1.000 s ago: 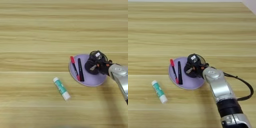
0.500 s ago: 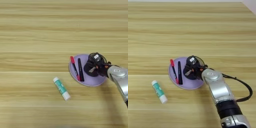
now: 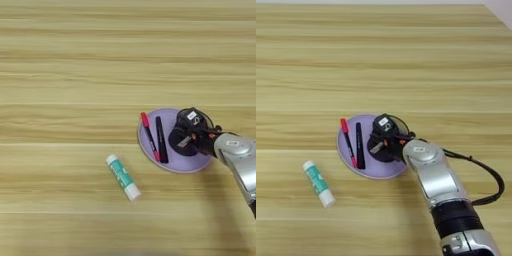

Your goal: Move the objects on the table

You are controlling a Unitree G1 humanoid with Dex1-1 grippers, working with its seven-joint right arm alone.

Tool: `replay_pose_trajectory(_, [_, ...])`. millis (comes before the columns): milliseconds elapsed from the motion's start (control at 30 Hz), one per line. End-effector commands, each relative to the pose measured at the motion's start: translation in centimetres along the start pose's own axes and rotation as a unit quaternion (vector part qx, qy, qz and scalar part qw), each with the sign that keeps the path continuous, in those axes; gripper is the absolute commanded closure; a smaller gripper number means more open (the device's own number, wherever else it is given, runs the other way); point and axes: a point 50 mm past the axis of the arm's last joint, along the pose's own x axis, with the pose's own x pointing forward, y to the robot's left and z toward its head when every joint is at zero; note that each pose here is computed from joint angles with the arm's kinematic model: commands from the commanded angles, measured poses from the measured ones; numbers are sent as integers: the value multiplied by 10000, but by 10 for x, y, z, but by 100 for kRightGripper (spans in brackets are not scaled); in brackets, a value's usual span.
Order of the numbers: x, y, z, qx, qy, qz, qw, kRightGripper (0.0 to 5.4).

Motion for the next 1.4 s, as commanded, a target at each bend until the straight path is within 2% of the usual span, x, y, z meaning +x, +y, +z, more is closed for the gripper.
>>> replay_pose_trajectory(33, [-4,-15,26,-384,-480,-265,9978,451])
replay_pose_trajectory(500, [-5,-15,27,-414,-509,-288,9974,304])
replay_pose_trajectory(1167, [-13,-21,34,-439,-653,-410,9961,13])
replay_pose_trajectory(1400, [-16,-20,36,-429,-704,-434,9956,3])
